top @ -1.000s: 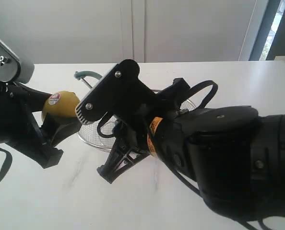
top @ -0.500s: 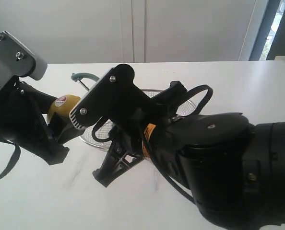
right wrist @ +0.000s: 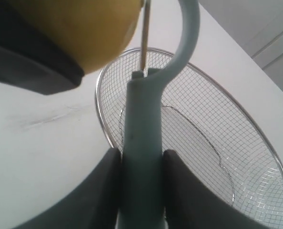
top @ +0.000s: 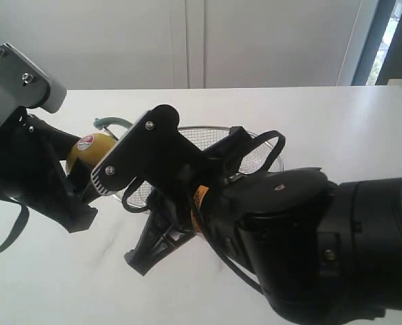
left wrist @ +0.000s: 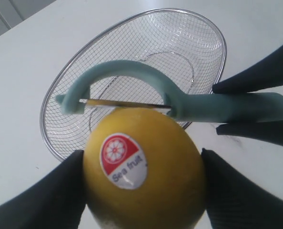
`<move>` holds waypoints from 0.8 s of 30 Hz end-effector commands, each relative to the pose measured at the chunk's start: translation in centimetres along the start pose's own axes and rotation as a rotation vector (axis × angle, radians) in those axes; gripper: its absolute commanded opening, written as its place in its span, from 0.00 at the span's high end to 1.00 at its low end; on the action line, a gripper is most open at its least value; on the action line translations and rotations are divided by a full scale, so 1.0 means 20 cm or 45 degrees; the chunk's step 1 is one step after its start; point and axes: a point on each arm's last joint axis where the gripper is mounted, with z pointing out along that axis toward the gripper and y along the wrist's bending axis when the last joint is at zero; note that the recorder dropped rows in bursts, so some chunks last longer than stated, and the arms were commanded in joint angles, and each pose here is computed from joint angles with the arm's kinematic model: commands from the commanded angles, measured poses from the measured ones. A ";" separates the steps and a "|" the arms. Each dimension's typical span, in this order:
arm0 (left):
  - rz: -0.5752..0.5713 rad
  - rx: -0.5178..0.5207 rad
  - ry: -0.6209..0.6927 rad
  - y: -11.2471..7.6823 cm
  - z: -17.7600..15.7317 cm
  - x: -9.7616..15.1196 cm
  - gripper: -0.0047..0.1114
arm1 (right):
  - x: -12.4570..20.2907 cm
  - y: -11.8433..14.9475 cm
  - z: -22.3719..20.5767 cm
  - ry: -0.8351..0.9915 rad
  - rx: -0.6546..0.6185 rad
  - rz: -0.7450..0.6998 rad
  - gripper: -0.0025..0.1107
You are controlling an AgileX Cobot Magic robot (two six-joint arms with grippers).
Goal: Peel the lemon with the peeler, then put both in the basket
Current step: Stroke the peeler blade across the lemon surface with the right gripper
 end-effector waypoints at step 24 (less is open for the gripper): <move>-0.022 -0.007 -0.031 0.01 -0.01 -0.02 0.96 | -0.02 -0.01 -0.02 -0.027 0.013 0.028 0.98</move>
